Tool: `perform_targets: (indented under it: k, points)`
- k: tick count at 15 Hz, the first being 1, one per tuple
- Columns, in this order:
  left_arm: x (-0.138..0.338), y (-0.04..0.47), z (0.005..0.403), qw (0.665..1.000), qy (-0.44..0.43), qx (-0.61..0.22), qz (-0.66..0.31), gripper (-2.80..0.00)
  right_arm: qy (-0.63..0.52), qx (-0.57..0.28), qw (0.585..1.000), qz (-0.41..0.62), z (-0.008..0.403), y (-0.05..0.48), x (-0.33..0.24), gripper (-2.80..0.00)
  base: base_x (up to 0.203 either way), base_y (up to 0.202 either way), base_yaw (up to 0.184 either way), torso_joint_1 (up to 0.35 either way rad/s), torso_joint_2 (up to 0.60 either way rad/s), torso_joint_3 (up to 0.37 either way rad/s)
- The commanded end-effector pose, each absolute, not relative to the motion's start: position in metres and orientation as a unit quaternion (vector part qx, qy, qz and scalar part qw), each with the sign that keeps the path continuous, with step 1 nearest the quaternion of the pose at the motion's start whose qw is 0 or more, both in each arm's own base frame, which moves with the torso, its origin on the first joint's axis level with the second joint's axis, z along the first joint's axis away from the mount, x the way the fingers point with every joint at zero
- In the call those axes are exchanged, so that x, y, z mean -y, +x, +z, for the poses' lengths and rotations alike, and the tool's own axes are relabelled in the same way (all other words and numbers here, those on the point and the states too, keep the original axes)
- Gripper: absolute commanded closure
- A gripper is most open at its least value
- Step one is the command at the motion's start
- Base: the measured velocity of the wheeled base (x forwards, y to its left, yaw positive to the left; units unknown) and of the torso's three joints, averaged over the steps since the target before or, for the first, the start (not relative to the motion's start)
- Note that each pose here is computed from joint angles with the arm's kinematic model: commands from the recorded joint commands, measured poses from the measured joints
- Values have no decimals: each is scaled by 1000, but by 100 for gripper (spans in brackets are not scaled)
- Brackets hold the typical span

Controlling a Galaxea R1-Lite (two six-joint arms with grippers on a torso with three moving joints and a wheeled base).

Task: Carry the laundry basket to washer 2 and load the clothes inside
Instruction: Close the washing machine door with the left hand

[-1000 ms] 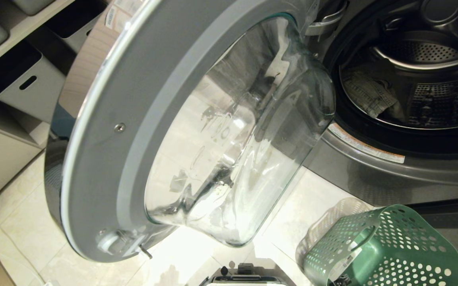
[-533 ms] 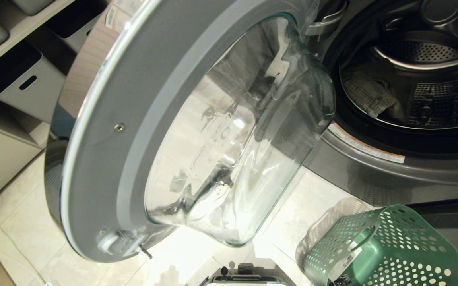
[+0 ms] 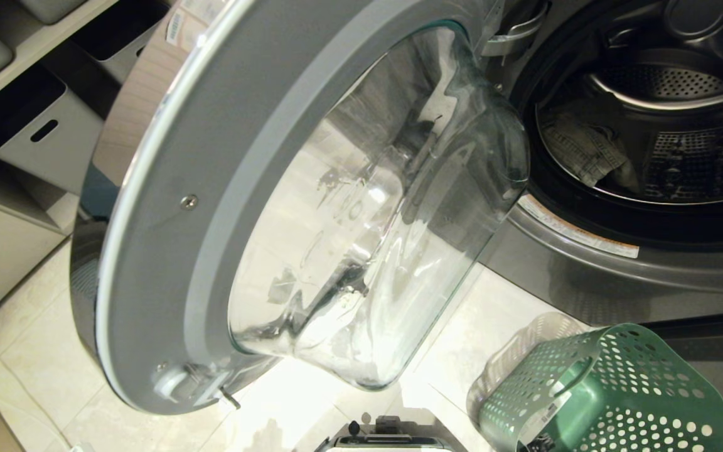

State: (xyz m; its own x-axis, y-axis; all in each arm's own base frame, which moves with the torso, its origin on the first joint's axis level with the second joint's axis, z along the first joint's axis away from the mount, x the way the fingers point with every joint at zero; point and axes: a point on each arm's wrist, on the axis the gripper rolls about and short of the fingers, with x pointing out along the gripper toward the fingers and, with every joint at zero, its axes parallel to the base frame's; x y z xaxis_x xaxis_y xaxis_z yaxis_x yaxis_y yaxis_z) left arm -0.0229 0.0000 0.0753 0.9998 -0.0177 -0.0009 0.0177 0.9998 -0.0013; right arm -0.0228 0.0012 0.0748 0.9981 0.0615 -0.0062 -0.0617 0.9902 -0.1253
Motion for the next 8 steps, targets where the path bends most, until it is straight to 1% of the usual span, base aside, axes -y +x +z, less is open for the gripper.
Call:
perform_targets:
  k: [1,3,5,8]
  points:
    - [0,-23,75,1000,-1,-1,-9,0,-63,-2,997,32,75,-23,-1,0,0,0,0,0,0,0]
    - [0,-23,75,1000,-1,-1,-8,0,-63,-3,998,32,75,-23,-1,0,0,0,0,1,1,47]
    - [0,-23,75,1000,-1,-1,-8,0,-64,-3,997,32,75,-23,-1,0,0,0,0,0,1,139]
    - [0,-23,75,1000,-1,-1,-8,0,-66,-2,997,32,75,-23,-1,0,0,0,0,0,6,192]
